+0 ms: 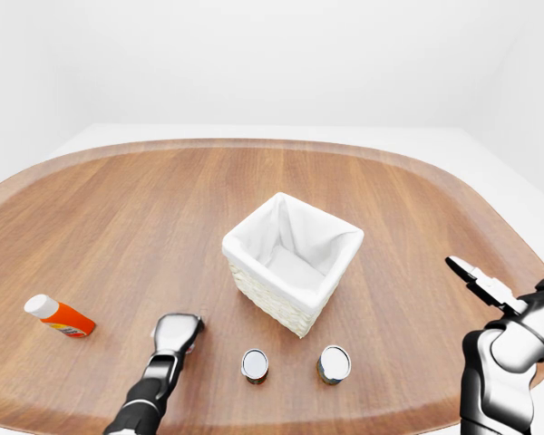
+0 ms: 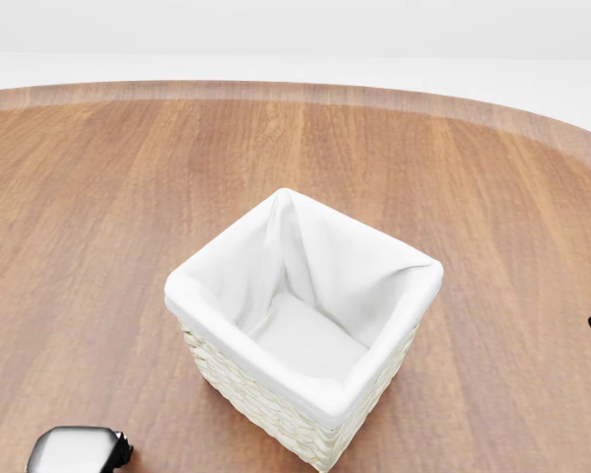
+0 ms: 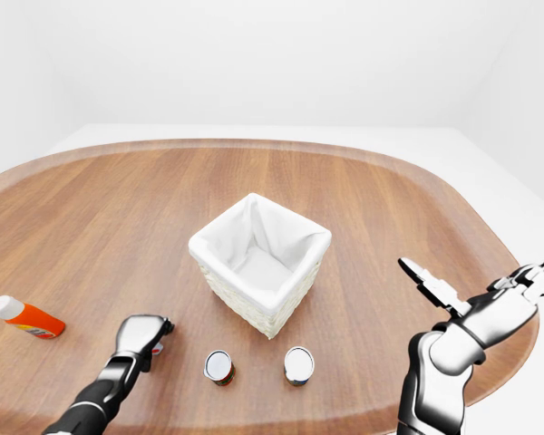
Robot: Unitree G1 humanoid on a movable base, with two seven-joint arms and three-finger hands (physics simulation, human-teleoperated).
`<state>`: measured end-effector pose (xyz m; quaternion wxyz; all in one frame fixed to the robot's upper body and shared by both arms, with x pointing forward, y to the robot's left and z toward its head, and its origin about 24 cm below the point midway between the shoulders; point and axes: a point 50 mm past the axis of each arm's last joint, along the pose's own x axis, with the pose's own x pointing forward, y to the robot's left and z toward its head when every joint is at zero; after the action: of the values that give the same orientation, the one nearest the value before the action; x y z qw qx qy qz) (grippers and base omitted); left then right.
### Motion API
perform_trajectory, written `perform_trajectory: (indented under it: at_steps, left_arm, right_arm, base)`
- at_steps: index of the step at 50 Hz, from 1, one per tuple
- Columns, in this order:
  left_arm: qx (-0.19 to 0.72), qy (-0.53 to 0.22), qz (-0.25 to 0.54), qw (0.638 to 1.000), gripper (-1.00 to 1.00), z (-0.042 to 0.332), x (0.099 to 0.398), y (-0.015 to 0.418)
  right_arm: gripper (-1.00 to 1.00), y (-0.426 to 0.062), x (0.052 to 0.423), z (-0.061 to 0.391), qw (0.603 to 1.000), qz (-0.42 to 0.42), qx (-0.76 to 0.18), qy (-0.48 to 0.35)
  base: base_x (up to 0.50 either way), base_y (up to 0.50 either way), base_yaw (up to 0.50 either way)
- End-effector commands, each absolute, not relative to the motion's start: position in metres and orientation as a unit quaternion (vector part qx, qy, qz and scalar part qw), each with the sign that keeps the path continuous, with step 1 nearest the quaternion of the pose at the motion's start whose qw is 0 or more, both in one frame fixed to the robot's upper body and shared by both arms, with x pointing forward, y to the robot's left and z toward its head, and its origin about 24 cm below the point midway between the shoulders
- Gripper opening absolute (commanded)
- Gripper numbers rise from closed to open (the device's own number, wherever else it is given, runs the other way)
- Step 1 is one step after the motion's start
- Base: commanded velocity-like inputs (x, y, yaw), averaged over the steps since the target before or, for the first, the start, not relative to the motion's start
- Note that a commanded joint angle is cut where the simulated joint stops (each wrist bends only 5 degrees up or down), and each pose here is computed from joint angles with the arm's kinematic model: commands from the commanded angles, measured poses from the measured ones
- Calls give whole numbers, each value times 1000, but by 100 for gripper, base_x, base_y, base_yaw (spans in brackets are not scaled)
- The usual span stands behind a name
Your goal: Pick up the alphabet soup and the cream cheese box, and put them in the basket.
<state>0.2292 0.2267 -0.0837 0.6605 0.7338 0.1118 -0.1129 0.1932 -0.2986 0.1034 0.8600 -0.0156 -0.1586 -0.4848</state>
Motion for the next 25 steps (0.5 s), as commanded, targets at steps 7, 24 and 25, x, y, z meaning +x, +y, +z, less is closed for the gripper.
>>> perform_trajectory:
  at_steps: [7, 24, 25]
  left_arm:
    - [724, 184, -154, 647, -100, -108, 184, 241]
    - [719, 179, -145, 656, -100, -100, 181, 240]
    - [718, 179, -144, 657, -100, -99, 181, 240]
  right_arm:
    - [100, -299, 195, 101, 861, -485, -18, -152]
    - [100, -299, 192, 103, 860, -485, -17, -159]
    - [100, -299, 193, 103, 860, -485, -17, -158]
  base:
    - [0, 0, 0]
    - [0, 0, 0]
    - [0, 0, 0]
